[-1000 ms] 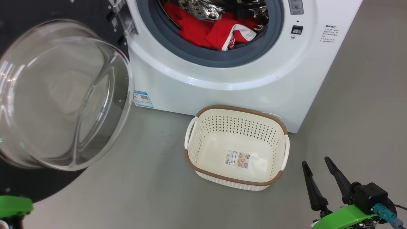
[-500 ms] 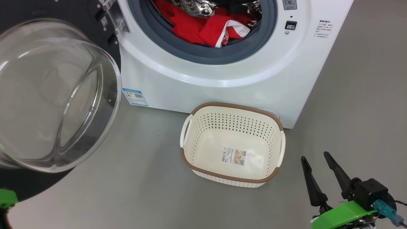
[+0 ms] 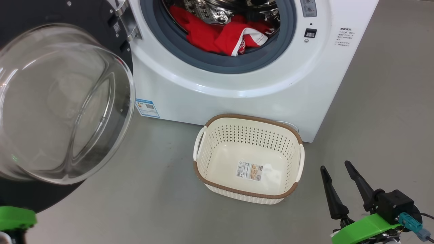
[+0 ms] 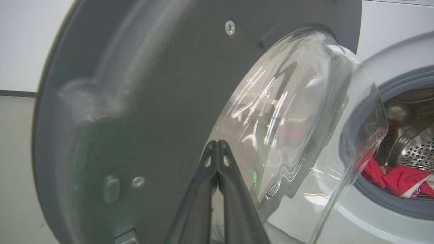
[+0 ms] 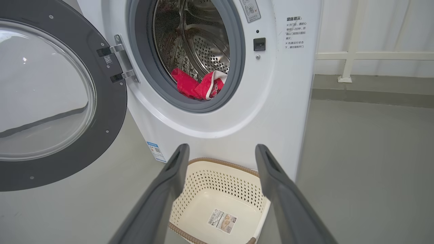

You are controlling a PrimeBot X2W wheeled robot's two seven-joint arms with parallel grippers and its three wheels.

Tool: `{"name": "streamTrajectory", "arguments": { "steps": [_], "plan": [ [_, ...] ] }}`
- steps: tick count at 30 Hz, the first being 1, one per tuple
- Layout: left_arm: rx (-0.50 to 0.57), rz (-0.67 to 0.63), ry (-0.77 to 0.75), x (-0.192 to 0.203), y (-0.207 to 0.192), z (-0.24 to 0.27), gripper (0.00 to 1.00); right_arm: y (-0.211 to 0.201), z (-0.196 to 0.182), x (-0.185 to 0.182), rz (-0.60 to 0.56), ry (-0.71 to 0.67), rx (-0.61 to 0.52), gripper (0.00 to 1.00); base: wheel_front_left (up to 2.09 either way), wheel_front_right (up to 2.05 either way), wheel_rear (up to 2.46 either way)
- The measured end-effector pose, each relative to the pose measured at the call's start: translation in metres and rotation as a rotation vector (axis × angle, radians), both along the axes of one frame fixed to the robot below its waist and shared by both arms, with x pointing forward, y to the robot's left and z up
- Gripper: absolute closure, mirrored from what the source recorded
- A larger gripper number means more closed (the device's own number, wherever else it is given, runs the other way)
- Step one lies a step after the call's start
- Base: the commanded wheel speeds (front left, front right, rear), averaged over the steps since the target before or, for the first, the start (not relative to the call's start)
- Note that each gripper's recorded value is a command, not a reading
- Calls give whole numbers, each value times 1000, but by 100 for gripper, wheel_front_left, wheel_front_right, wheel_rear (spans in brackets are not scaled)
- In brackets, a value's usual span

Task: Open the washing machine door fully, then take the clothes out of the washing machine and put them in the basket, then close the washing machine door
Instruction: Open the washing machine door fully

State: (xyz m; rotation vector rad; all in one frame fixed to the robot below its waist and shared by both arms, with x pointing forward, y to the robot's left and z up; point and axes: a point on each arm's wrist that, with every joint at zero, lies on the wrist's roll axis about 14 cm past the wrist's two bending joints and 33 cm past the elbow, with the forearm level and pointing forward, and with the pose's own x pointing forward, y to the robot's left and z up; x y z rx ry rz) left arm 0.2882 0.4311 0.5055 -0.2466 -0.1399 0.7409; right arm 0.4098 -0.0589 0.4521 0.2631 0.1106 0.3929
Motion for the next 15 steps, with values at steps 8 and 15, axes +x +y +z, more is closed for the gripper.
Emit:
{"name": "streamTrajectory", "arguments": {
  "steps": [8,15],
  "plan": [
    [-18,-99,-7,3,-36,-9,79,-5,5,-1,-15,-13,-1,0,0,0,0],
    [2,-215,20,7,-72,-15,53,-19,9,-3,-56,-22,-1,0,0,0,0]
  ]
}}
